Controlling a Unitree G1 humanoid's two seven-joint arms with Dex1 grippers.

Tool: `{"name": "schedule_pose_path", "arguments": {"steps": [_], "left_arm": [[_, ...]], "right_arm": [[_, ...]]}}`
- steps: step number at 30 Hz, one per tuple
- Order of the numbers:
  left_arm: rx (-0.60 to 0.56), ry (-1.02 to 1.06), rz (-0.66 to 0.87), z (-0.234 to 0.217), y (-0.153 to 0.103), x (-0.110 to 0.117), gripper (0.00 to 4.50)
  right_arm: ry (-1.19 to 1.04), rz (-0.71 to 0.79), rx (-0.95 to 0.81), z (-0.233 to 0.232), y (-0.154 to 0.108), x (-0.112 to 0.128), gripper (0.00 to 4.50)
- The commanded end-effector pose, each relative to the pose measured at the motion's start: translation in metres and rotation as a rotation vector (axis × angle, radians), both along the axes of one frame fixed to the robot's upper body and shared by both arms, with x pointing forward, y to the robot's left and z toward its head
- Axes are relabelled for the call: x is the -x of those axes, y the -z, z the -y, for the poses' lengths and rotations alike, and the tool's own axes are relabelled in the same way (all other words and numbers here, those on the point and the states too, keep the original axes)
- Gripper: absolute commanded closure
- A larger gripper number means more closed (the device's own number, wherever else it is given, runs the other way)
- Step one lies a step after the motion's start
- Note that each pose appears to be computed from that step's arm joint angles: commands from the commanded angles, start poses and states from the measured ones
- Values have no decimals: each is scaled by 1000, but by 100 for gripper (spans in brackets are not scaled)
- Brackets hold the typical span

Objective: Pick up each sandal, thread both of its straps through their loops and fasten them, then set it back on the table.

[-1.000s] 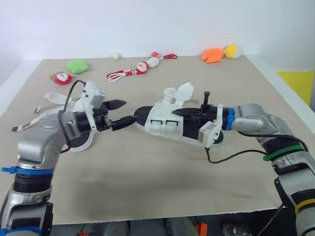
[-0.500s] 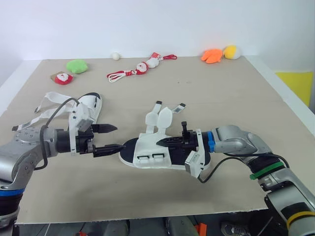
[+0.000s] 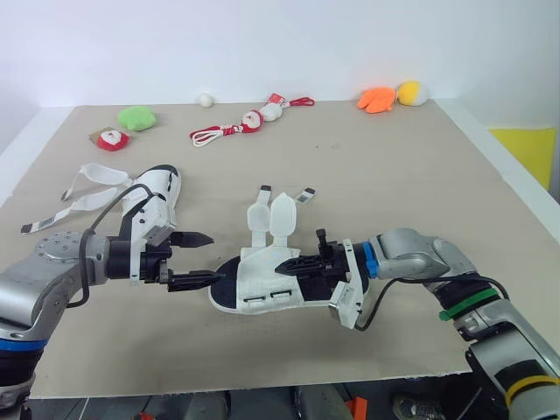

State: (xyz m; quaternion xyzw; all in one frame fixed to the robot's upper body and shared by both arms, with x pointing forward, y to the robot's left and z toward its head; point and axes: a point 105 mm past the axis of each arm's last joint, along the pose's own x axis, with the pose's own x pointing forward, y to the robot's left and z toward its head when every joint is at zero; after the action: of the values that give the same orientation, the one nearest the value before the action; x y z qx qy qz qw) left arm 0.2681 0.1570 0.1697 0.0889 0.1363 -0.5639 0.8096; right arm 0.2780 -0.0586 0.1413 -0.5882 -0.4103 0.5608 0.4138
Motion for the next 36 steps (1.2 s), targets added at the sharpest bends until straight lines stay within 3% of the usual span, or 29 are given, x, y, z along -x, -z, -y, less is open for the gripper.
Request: {"name": "schedule_pose_path", "arguments": {"steps": [1,7,17,24,36], "left_arm": [[0,-7,46,-1,-8,-3,0],[8,-12,52,1,-9,-3,0],[12,-7,51,3,-9,-5,0],[12,-9,54,3,-10,-8,0],[5,-49,40,-5,-8,-1,0]], "right_arm": [[-16,22,-42,-3,-13,-1,444],[3,42,-68,10,-26,-1,444],[12,20,-36,27,-20,4,444],[-34,30,-87,-1,-30,3,444],[-51,-14,-100,-28,-20,0,444]]}}
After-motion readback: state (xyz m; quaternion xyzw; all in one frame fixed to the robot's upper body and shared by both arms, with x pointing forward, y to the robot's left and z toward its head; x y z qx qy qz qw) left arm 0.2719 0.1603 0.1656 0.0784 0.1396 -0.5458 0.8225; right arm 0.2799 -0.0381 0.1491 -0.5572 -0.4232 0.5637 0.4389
